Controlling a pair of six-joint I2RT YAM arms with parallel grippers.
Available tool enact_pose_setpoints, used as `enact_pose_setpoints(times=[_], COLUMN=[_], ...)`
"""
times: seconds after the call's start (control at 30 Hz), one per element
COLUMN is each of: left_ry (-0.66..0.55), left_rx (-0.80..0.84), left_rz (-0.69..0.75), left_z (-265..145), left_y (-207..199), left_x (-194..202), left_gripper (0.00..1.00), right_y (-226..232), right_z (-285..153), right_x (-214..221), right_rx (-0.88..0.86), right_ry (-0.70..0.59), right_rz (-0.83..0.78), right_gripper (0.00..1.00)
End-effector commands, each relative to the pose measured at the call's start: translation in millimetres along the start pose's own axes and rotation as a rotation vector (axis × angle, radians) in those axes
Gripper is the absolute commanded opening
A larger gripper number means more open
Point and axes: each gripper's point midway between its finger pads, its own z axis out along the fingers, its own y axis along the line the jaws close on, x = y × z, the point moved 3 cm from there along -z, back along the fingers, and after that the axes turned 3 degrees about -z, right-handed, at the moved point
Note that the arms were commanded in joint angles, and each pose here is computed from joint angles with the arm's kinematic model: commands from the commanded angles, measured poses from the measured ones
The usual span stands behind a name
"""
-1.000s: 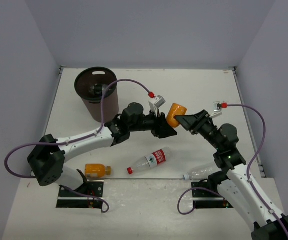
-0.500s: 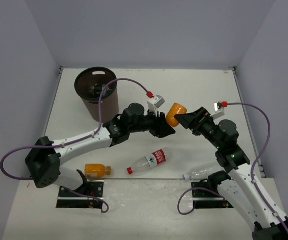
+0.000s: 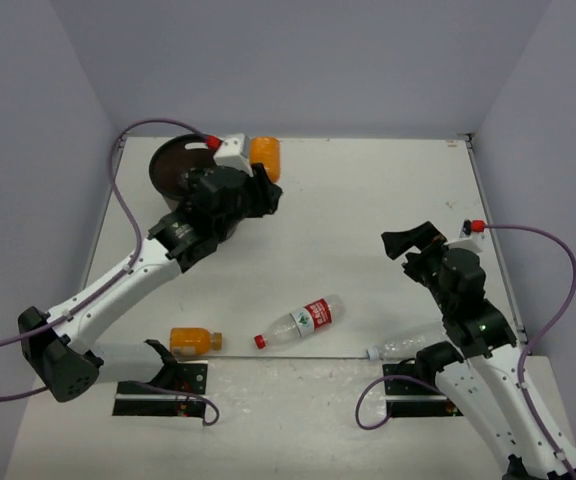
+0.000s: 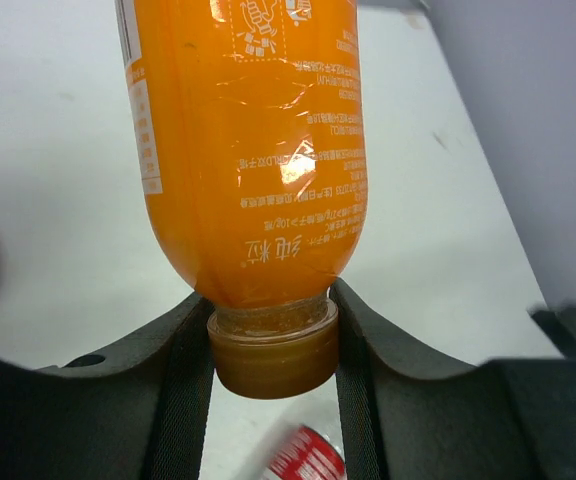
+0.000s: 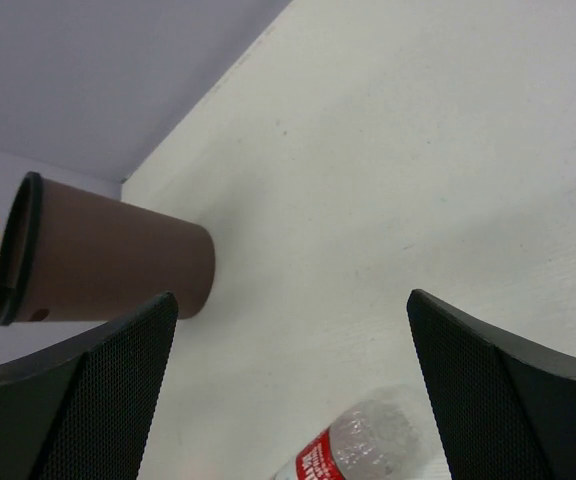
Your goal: Put the plastic bottles in the bin
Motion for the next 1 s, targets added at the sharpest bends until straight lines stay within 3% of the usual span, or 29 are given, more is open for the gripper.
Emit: enact_pose_setpoints(times=[0.0, 0.1, 0.23, 0.4, 0.47, 0.7, 0.9, 0.97], left_ry=[-0.154, -0.158, -0.14, -0.125, -0.133, -0.135, -0.131, -0.125], left_rx=[-0.373, -0.54, -0.565, -0.588, -0.563, -0.485, -0.241, -0.088], left_rz=[-0.139, -0.192, -0.21, -0.219, -0.208, -0.166, -0.043, 0.015], left_z=[-20, -24, -17, -16, -18, -25, -35, -42], left_y=[88, 128, 144, 155, 151, 137, 106, 87], left_x=[-65, -80, -85, -82, -85, -95, -98, -91], left_gripper=[0.0, 0.0, 0.01, 0.66, 0.97, 1.0, 1.0, 1.0], right_y=[-10, -11, -12, -14, -13, -7, -14, -14], right_z=[8, 13, 14, 11, 10, 2, -6, -10], right_x=[6, 9, 14, 16, 17, 25, 54, 71], right_rx=[0.081, 0.08, 0.069, 0.064, 0.056, 0.011, -0.002, -0.046], right_ry=[0.046, 0.065, 0.087, 0.098, 0.106, 0.181, 0.334, 0.426], right_rz=[-0.069, -0.096, -0.105, -0.135, -0.144, -0.161, -0.146, -0.127], right_gripper=[0.99, 0.99, 0.99, 0.99, 0.99, 0.99, 0.99, 0.99])
